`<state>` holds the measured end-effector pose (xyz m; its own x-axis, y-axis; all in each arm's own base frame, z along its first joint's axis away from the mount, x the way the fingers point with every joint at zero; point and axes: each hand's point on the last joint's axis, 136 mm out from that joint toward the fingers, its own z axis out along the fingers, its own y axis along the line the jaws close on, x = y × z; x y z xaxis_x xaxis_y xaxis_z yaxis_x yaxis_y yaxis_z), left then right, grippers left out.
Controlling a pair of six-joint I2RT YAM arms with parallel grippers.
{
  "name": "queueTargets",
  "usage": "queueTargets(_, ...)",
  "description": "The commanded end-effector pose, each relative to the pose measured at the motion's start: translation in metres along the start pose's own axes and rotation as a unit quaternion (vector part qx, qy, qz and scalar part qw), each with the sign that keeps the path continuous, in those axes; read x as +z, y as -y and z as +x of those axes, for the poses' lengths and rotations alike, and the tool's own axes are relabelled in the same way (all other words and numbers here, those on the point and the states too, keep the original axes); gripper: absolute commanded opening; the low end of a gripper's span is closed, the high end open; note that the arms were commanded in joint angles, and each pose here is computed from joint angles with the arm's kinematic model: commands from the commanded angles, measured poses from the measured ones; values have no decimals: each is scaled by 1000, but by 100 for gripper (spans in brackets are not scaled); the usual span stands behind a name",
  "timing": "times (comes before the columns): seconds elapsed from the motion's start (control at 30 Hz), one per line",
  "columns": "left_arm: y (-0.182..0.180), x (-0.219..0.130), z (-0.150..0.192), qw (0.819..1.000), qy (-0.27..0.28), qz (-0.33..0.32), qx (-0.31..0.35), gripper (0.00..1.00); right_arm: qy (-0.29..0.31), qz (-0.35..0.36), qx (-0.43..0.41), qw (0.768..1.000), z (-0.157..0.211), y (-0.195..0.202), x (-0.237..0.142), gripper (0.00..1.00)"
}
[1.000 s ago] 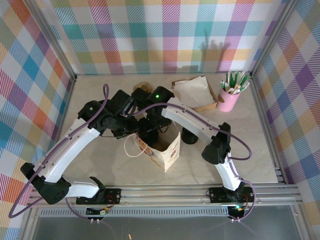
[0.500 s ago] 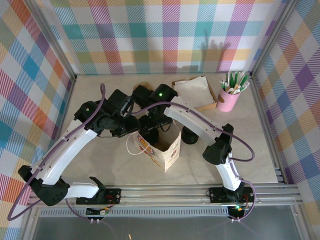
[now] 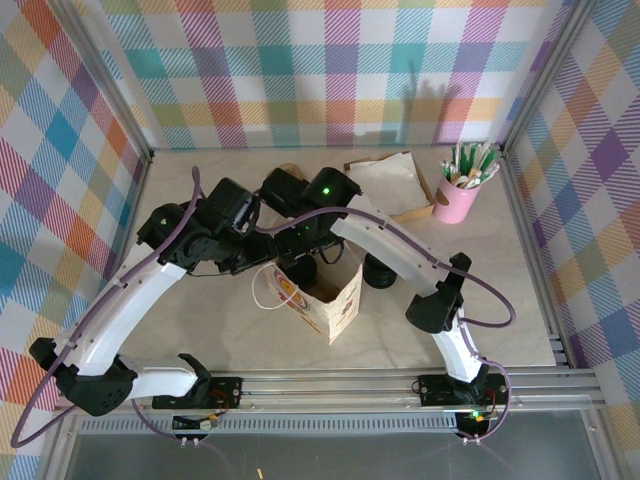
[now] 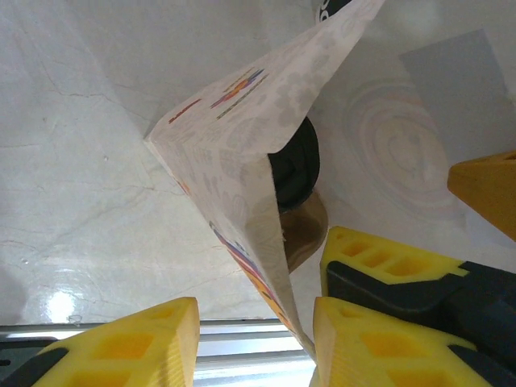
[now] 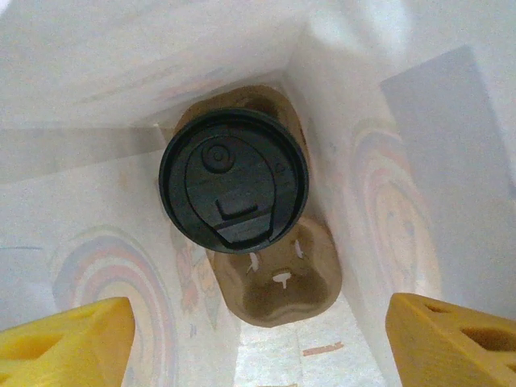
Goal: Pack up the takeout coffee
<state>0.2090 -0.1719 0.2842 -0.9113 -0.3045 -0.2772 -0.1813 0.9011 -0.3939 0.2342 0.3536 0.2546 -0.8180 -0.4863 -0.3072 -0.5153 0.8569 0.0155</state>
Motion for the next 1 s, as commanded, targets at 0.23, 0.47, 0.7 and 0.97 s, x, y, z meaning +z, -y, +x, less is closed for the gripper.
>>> queueTargets(0.23,-6,-2,-5,1000,13,-11,12,42,52,-27,-1,998,5,-4,-51,81)
queueTargets(0.47,-3,-14,-10,999,30,0,24,42,64,-17,9,998,6,4,-61,79)
queueTargets(0.7,-7,-26,-19,996,72,8,46,42,85,1,2,996,5,13,-68,79)
queueTargets(0.97,-20,-59,-25,987,149,38,54,42,145,-7,0,989,-2,22,-99,77)
